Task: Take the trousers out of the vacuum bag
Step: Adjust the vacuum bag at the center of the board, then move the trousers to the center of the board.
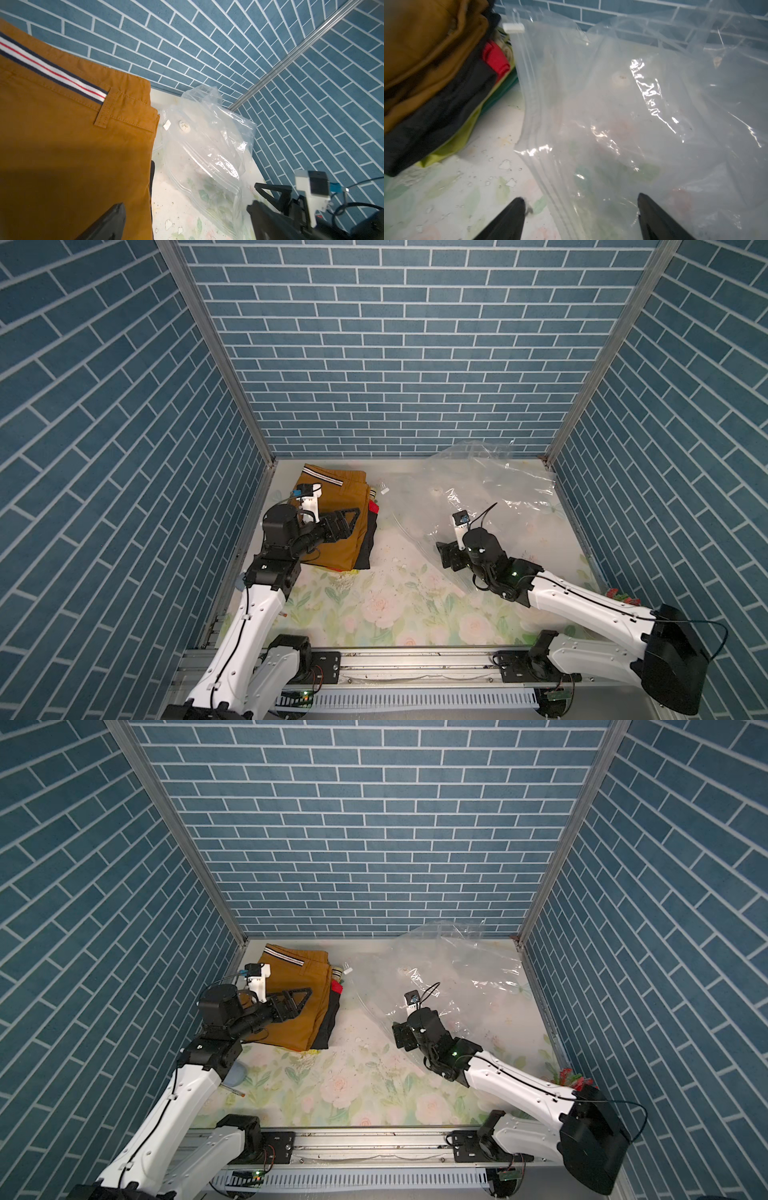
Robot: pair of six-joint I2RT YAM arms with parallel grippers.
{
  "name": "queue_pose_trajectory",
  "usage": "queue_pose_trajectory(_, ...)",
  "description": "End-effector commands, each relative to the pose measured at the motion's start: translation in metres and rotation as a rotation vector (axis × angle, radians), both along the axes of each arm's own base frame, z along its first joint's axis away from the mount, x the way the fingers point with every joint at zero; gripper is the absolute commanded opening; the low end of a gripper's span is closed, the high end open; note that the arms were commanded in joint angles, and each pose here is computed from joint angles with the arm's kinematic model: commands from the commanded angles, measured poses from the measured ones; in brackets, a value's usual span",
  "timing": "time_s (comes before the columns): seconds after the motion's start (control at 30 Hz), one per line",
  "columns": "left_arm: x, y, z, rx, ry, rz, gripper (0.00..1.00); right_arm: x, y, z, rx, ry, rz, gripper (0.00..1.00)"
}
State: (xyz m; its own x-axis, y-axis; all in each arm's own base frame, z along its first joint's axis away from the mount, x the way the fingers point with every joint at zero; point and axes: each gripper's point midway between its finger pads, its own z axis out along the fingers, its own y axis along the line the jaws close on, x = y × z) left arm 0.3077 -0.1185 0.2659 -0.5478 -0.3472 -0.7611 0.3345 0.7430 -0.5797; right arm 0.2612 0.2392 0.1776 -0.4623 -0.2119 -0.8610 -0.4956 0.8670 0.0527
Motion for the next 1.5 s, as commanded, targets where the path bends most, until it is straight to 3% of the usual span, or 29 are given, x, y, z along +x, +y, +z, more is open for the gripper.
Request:
queue_pose_trajectory(0.0, 0.01, -0.002, 0.022, 0.016, -0.059, 0.015, 0.99, -0.016, 0.014, 0.032, 0.087, -0.059, 0.134, 0.88)
queue_pose_trajectory(0.23, 0.03, 0.008, 0.038, 0.061, -0.082, 0.116, 1.0, -0.009, -0.012, 0.072, 0.129, -0.177, 0.023, 0.93)
queue_pose_trajectory(0.63, 0.038, 0.05, 0.047, 0.182, -0.205, 0.395, 1.0, 0.012, -0.073, 0.079, -0.003, -0.309, -0.263, 1.0)
queue_pose_trajectory(0.87, 0.035, 0.075, 0.025, 0.235, -0.168, 0.522, 0.99, 0.022, -0.103, 0.078, -0.014, -0.388, -0.349, 1.0)
queue_pose_trajectory(1.17, 0.044, 0.107, -0.004, 0.374, -0.177, 0.685, 1.0, 0.038, -0.126, 0.058, -0.012, -0.359, -0.417, 1.0)
queue_pose_trajectory(1.47, 0.026, 0.125, -0.025, 0.53, -0.331, 0.731, 1.0, 0.041, -0.148, 0.052, 0.035, -0.376, -0.475, 1.0)
